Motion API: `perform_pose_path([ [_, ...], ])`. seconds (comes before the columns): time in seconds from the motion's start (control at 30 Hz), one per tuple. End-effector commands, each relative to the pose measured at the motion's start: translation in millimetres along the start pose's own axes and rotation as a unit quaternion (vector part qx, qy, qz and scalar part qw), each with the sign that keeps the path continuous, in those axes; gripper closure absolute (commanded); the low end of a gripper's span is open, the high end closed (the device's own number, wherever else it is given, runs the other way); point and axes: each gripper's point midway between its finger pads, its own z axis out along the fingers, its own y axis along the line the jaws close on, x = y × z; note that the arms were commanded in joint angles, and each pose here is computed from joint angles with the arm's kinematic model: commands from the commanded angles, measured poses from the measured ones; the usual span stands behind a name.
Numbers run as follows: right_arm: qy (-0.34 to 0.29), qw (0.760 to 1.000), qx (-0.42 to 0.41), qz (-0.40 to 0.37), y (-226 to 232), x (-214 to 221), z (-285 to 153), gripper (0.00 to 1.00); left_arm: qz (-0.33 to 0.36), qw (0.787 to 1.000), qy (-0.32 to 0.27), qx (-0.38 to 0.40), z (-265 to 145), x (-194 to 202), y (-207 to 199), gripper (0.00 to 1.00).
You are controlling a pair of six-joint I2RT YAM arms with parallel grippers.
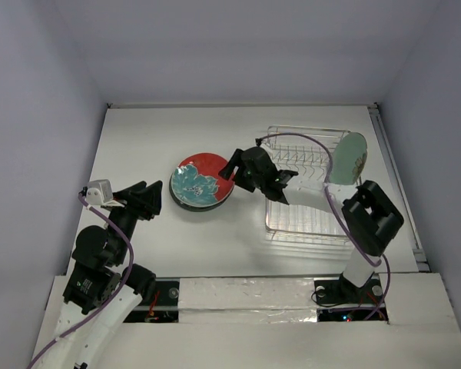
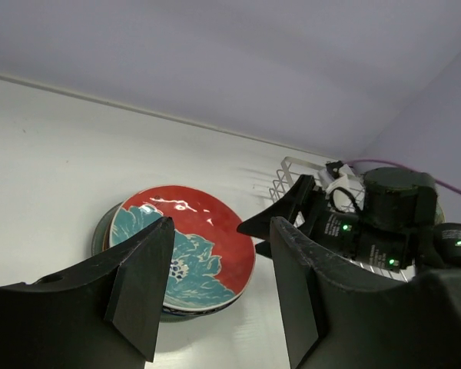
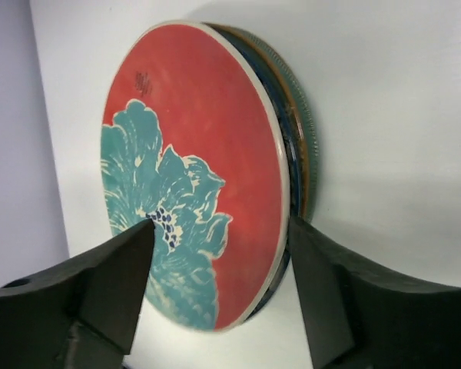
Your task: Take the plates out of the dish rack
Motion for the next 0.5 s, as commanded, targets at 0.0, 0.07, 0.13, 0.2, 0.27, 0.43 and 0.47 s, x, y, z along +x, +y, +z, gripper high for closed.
perform_pose_path([
  [0.0, -0.072, 0.996, 0.01, -0.052, 26.6, -49.5, -39.6, 0.23, -0.004, 1.0, -0.02, 0.014, -0.7, -9.3, -6.1, 0.5],
  [0.07, -0.085, 0.991, 0.052, -0.084, 12.1, -58.5, -50.5, 0.16, -0.004, 1.0, -0.02, 0.015, -1.0, -9.6, -6.1, 0.5],
  [0.13, -0.1, 0.984, 0.091, -0.114, -1.4, -69.5, -65.2, 0.16, -0.004, 1.0, -0.021, 0.015, -1.1, -9.6, -6.1, 0.5],
  [0.2, -0.118, 0.976, 0.125, -0.133, -13.9, -79.8, -77.5, 0.3, -0.005, 1.0, -0.023, 0.016, -1.8, -11.0, -6.5, 0.5],
  [0.27, -0.17, 0.956, 0.183, -0.156, -33.9, -108.9, -107.6, 0.85, -0.006, 0.999, -0.027, 0.018, -3.2, -12.9, -7.0, 0.5],
  [0.43, -0.238, 0.9, 0.325, -0.168, -106.5, -187.4, -176.7, 1.0, -0.005, 0.999, -0.031, 0.02, -5.0, -14.9, -7.2, 0.5],
  [0.47, -0.256, 0.885, 0.351, -0.164, -120.2, -202.7, -195.3, 1.0, -0.006, 0.999, -0.032, 0.02, -5.3, -15.2, -7.3, 0.5],
])
